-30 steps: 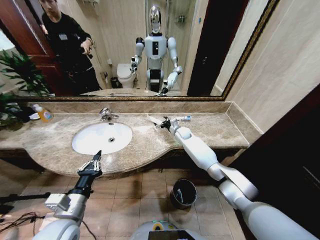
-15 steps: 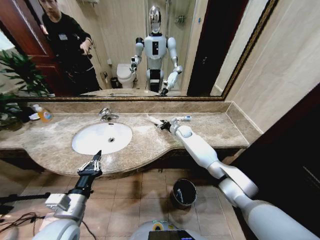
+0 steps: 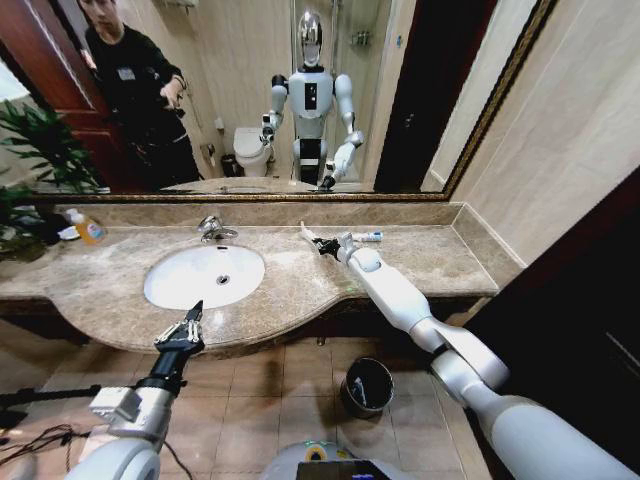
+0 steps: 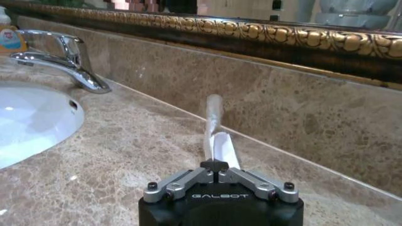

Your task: Pick up the trash from the sink and place it in the trash bin.

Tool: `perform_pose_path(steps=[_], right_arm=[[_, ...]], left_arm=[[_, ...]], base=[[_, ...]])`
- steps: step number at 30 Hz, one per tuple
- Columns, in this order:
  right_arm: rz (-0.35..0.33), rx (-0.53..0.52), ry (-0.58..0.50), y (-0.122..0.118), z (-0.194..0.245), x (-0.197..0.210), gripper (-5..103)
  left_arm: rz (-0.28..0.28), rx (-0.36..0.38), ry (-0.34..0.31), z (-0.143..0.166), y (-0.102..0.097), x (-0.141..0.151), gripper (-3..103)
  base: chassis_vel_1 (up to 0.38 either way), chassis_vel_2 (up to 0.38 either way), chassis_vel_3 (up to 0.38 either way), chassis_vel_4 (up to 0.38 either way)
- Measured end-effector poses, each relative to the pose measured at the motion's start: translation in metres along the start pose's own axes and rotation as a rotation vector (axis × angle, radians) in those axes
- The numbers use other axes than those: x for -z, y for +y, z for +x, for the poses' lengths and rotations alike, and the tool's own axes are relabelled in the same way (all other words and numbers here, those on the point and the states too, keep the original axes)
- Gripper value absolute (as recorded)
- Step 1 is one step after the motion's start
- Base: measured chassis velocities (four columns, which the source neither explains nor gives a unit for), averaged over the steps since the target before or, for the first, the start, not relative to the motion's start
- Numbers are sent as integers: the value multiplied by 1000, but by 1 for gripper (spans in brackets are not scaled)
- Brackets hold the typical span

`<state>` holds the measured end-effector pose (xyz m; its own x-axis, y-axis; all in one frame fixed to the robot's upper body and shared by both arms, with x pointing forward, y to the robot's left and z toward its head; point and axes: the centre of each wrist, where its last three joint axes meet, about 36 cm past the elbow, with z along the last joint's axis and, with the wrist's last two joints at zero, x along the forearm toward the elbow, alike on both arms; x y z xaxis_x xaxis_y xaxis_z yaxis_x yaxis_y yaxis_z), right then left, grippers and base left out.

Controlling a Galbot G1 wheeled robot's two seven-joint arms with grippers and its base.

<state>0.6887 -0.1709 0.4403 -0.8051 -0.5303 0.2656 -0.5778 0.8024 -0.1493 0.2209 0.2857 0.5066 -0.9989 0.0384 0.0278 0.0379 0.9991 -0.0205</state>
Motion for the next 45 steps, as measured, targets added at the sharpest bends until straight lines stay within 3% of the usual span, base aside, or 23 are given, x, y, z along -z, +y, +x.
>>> perform_pose_path(steps=[5, 9, 12, 24, 27, 29, 32, 42, 45], right_arm=[[-4, -10, -30, -1, 11, -4, 0], [-47, -84, -136, 5, 30, 6, 0], [-99, -152, -213, 15, 61, 8, 0], [-204, -270, -386, 35, 172, -13, 0], [-260, -296, -394, 47, 232, -32, 0], [-262, -301, -398, 48, 245, -36, 0], [-254, -311, -422, 55, 297, -64, 0], [-280, -349, -454, 80, 347, -130, 0], [-263, -372, -468, 91, 365, -169, 0]], left_arm=[[0, 0, 0, 0, 0, 0, 0], [0, 0, 0, 0, 0, 0, 0], [0, 0, 0, 0, 0, 0, 0], [0, 0, 0, 0, 0, 0, 0], [0, 0, 0, 0, 0, 0, 0], [0, 0, 0, 0, 0, 0, 0], [0, 0, 0, 0, 0, 0, 0], [0, 0, 0, 0, 0, 0, 0], [0, 0, 0, 0, 0, 0, 0]], base=[[0, 0, 0, 0], [0, 0, 0, 0], [0, 0, 0, 0], [0, 0, 0, 0], [0, 0, 0, 0], [0, 0, 0, 0], [0, 0, 0, 0], [0, 0, 0, 0], [0, 0, 0, 0]])
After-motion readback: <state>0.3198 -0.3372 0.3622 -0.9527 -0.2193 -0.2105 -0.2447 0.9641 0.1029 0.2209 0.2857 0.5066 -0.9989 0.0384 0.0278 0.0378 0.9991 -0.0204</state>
